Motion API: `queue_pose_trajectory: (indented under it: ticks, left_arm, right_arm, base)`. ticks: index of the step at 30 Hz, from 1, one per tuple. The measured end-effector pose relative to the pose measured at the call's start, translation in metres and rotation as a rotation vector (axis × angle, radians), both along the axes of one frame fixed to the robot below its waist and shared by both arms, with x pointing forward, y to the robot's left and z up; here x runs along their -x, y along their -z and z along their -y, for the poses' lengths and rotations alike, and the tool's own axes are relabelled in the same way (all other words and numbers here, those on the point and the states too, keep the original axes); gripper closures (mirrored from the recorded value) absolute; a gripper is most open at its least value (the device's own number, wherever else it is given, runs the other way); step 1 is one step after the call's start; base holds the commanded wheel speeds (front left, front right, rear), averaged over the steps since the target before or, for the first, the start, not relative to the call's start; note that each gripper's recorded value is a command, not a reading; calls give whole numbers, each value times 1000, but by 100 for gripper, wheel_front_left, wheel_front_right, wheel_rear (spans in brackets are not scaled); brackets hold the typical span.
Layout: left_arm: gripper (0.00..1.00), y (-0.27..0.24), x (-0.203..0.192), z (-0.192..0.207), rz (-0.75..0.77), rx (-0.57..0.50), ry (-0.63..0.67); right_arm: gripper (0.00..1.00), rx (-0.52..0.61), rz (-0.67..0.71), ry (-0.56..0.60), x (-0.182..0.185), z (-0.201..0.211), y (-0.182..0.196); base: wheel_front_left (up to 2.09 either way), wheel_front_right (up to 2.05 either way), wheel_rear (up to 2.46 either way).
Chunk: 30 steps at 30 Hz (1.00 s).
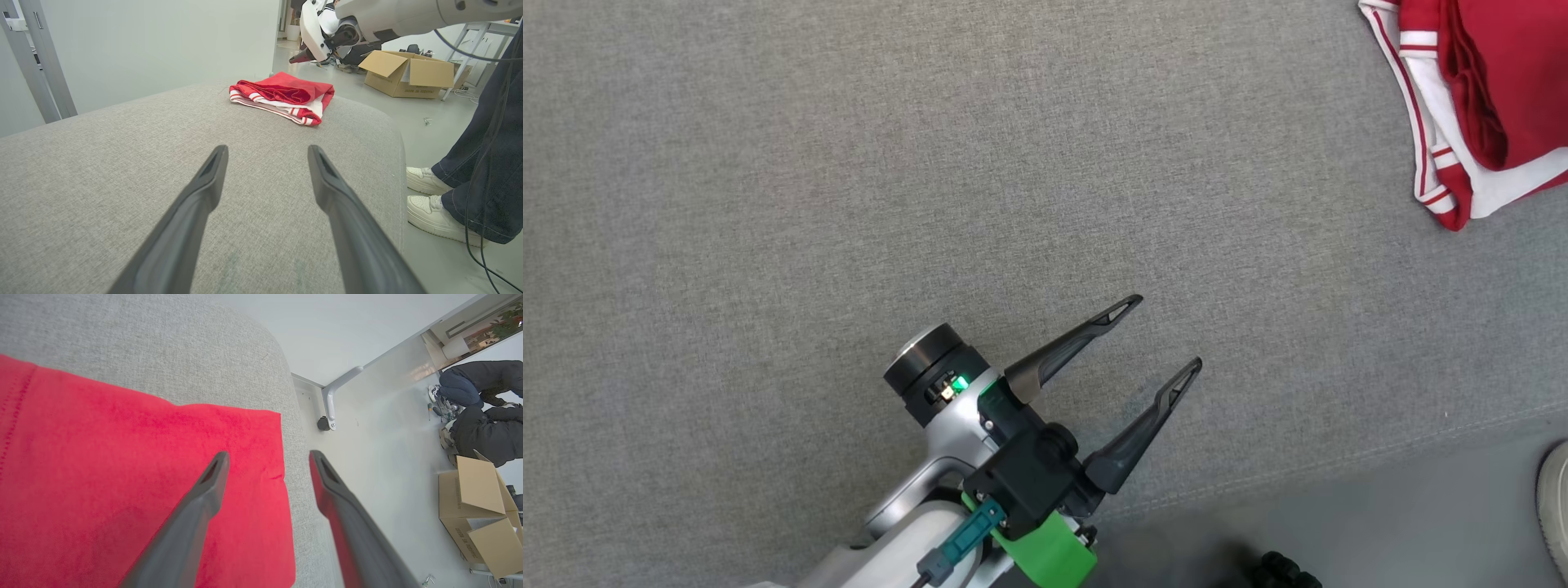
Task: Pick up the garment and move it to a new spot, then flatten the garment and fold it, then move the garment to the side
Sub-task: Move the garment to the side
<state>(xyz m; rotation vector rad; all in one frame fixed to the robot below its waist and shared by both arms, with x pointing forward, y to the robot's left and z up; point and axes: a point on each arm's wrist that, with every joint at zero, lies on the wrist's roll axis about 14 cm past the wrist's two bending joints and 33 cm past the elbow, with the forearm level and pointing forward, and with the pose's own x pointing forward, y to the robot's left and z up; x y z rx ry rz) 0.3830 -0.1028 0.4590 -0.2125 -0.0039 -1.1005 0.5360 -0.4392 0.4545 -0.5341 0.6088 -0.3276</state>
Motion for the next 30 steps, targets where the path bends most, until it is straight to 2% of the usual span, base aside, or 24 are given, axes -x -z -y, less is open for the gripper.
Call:
queue_pose_trajectory:
  ticks: [5,14,20,30]
  left_arm:
    - [0,-7,-3,-3,15,8,-30]
    - [0,-13,-19,-31,20,-35,-184]
    - [0,-19,-33,-71,-37,-39,-390]
    - [0,-41,-37,-158,-60,-24,-723]
  right_arm:
    - [0,-45,74,-6,4,-6,-3]
    - [0,-157,178,-112,10,-58,-2]
    - [0,-254,321,-191,17,-100,-25]
    - [0,-487,565,-257,43,-168,-61]
  base:
    - [0,0,0]
    - [0,0,0]
    - [0,0,0]
    - [0,0,0]
